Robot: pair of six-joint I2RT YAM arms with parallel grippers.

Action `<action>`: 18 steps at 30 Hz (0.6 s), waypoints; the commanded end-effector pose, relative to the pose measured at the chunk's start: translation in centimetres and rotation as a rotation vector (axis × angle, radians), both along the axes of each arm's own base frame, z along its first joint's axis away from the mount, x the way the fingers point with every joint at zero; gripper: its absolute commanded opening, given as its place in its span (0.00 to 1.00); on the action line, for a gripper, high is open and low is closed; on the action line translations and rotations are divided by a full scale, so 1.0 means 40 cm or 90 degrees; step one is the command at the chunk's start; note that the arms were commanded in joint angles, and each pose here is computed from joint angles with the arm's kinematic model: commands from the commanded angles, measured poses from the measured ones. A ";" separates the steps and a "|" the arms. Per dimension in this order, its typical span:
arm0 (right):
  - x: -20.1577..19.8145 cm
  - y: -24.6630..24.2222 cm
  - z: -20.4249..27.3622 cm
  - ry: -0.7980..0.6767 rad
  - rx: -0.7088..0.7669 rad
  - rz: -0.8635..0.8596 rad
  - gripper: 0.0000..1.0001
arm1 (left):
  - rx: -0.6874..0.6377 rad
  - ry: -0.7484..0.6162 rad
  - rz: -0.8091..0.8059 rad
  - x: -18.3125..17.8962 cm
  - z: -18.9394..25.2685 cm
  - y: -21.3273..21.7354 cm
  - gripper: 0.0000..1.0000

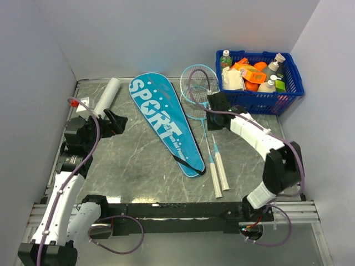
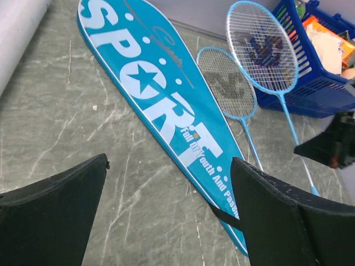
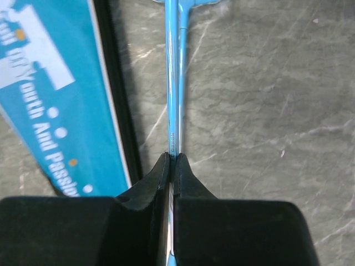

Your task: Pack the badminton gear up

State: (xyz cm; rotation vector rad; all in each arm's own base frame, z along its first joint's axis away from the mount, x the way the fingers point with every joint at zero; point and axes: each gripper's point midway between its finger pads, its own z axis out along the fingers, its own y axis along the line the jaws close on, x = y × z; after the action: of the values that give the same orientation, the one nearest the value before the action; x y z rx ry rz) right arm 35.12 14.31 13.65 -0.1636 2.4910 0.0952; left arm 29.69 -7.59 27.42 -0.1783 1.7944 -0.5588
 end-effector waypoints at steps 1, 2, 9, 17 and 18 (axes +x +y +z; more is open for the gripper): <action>0.070 -0.020 -0.025 0.002 -0.008 -0.011 0.00 | -0.019 -0.001 -0.017 0.024 0.014 -0.016 0.96; 0.079 -0.031 -0.035 0.007 -0.006 -0.017 0.00 | -0.020 0.004 -0.017 0.026 0.013 -0.016 0.97; 0.133 -0.043 -0.117 0.047 -0.002 -0.026 0.00 | -0.060 0.044 -0.014 0.048 -0.042 -0.029 0.96; 0.146 -0.055 -0.052 0.006 -0.006 -0.045 0.54 | -0.106 0.104 -0.001 0.087 -0.128 -0.041 0.97; 0.142 -0.054 -0.038 -0.001 -0.006 -0.046 0.59 | -0.107 0.121 0.003 0.093 -0.148 -0.042 0.96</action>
State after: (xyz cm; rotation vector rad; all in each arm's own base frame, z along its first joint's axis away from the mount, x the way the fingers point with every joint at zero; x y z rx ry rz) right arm 39.10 12.26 6.93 -0.1181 2.6398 0.0560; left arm 32.30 -8.78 21.80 -0.3180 1.9392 -0.6618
